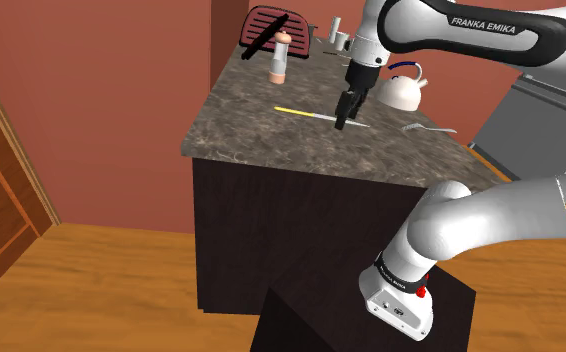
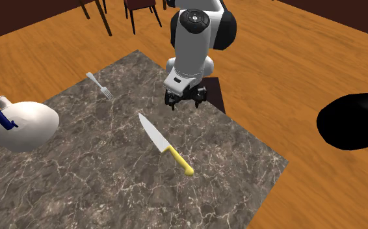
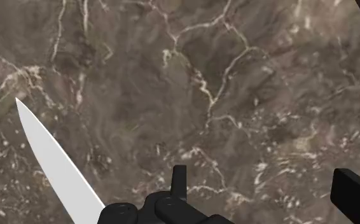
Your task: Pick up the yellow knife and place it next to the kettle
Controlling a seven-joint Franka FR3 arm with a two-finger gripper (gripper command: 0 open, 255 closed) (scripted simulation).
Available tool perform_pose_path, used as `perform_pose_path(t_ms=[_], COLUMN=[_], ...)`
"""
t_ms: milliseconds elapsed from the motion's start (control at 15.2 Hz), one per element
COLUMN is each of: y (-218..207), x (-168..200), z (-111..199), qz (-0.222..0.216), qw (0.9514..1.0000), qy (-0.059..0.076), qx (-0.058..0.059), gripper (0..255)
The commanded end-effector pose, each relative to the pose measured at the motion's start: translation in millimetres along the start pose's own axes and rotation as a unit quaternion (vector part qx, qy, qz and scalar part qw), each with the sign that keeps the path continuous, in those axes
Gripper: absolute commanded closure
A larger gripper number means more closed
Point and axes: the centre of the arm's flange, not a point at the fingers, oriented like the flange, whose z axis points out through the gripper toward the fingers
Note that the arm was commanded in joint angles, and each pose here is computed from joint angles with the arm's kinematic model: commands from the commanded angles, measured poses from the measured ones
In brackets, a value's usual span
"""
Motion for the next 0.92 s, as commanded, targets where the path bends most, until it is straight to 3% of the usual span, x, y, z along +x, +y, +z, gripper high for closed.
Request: perform_pose_path(t_ms=[0,198,396,594,792,858], y=[0.0,22.6,38.8,48.0,50.1,49.7], x=[0.0,34.3,72.1,112.1,153.0,161.8], z=[0.0,0.9,2.4,4.8,8.3,9.2], qz=[0.000,-0.089,-0.177,-0.264,-0.348,-0.366], qw=[1.0000,0.9959,0.9837,0.9634,0.9353,0.9283], qy=[0.000,-0.014,-0.028,-0.041,-0.054,-0.057], qx=[0.000,-0.008,-0.016,-0.023,-0.031,-0.033], gripper=[0,0,0,0,0,0])
